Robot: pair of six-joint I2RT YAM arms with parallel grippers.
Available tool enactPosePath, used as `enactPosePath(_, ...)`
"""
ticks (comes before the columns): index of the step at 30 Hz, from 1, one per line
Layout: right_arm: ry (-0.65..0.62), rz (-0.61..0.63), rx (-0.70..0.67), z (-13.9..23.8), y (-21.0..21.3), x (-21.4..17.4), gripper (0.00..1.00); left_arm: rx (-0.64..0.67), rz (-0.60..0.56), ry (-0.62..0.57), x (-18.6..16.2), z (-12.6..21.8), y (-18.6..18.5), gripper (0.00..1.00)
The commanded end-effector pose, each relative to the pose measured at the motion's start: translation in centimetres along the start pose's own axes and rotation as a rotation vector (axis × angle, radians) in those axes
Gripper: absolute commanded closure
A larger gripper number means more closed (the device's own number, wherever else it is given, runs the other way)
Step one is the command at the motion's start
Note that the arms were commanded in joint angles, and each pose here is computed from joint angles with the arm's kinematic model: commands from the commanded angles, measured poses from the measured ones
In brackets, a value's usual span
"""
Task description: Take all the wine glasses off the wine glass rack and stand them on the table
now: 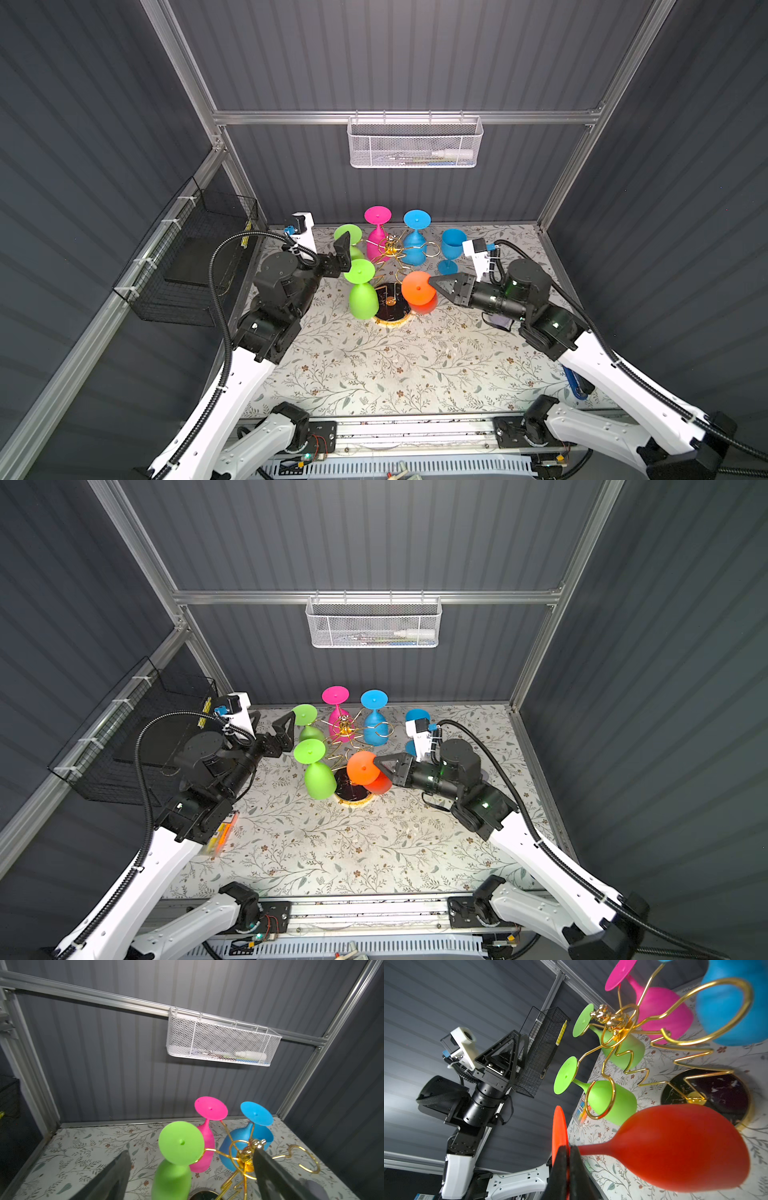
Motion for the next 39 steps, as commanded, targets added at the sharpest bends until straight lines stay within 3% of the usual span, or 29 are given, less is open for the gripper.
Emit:
enactPosePath(1,-0.041,0.096,-0.077,2.1,0.1,0.9,1.0,-0.117,0.028,0.111,0.4,-0.2,-1.9,0.12)
enactPosePath(5,-0.091,0.208,-0.163,4.5,1.0,2.8,1.0,-0.309,0.044,0.187,0.7,-0.5,-4.4,0.17)
enactPosePath(9,-0.166,0.315,-0.133,6.4,3.5,4.9,1.0,-0.539,0.075,0.27,1.5,0.0,-7.5,0.21)
enactPosePath(15,-0.184,0.447,-0.096,7.1,6.0,7.1,1.0,-0.955,0.141,0.423,2.2,0.7,-11.8,0.24)
enactPosePath(20,-0.184,0.49,-0.066,6.5,6.8,8.2,1.0,-1.065,0.201,0.508,1.5,-0.9,-12.5,0.25)
enactPosePath(34,-0.141,0.525,0.026,2.9,7.3,9.8,1.0,-1.153,0.228,0.609,-0.4,-2.2,-13.8,0.25)
enactPosePath(39,-0.12,0.519,0.037,1.5,6.9,10.1,1.0,-1.17,0.24,0.659,-1.4,-2.5,-14.1,0.32)
Point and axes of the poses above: each gripper's point midway between its finger pads, its own z axis back along the fingers, its own y axis along the line the jaws close on, x = y × z, the point moved 6 cm from there along z, back along the fingers, and after that the axes turned 13 degrees about z, right-handed, at the moved point
